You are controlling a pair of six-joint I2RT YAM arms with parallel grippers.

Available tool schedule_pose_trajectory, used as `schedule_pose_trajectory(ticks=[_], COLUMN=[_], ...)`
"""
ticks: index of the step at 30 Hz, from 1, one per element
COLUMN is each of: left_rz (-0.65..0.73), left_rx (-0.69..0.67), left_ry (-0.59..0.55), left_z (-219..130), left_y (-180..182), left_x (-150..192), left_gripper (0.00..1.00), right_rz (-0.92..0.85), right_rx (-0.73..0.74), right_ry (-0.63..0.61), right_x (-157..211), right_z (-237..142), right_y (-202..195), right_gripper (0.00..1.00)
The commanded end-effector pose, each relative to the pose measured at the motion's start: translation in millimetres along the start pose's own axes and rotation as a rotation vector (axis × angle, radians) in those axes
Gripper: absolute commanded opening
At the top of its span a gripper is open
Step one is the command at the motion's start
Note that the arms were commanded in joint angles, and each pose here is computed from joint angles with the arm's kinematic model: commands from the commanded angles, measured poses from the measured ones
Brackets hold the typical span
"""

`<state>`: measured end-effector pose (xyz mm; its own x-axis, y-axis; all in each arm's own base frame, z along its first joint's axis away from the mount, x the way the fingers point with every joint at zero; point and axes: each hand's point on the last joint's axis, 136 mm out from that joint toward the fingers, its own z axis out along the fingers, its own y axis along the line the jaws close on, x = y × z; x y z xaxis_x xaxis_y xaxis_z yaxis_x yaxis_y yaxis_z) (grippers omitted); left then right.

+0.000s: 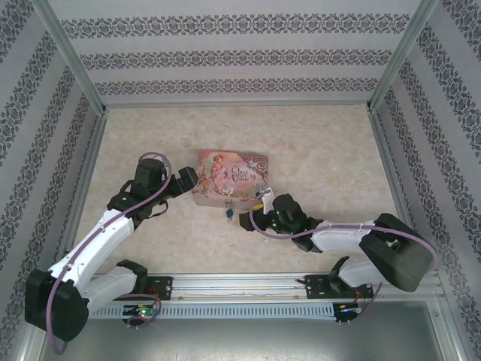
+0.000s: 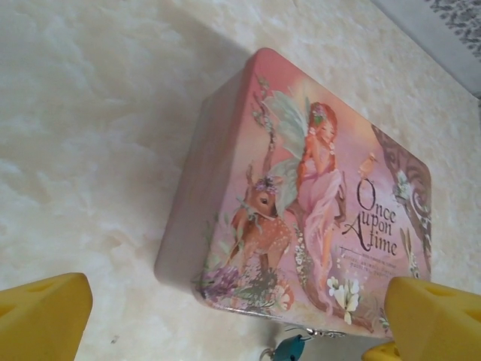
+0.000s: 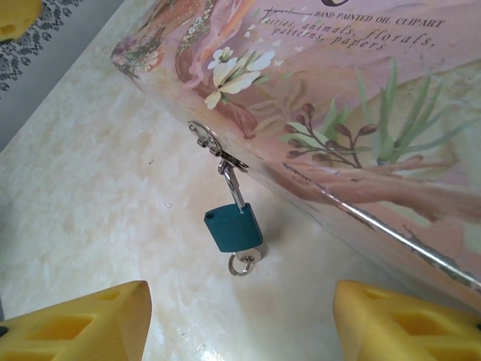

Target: Unlock the padlock with the key

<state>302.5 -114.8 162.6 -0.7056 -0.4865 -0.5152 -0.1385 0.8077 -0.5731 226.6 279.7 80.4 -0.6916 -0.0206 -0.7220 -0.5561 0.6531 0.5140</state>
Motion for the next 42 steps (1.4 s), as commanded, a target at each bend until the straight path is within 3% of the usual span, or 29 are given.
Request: schedule_pose_trajectory(ticks=[1,22,36,42], left_rz=[0.056,0.032,-0.046,-0.069], left_rx=[0.102,-0.011,-0.054,0.012], left_ry=[0.018,0.124,0.164,0.123], left_z=[11.3,75.2,76.2,67.3], left_y=[-14.8,19.8,48.4,34.4], left_x=[-2.4,10.9,43.5,35.4], left_gripper=[1.0,0.96,0.93,0.94], right_rz=[0.01,0.035,0.062,0.075], right_rx=[-0.04,-0.05,-0.073,-0.072], right_ry=[-0.033,-0.046,-0.025,-0.027], right_x=[-19.4,-61.2,-78.5,-81.6], right_z=[0.4,20.5,40.6,40.8], right_y=[9.5,-22.9,-45.4,-48.4], right_gripper=[0.65,0.68,0.68,0.67])
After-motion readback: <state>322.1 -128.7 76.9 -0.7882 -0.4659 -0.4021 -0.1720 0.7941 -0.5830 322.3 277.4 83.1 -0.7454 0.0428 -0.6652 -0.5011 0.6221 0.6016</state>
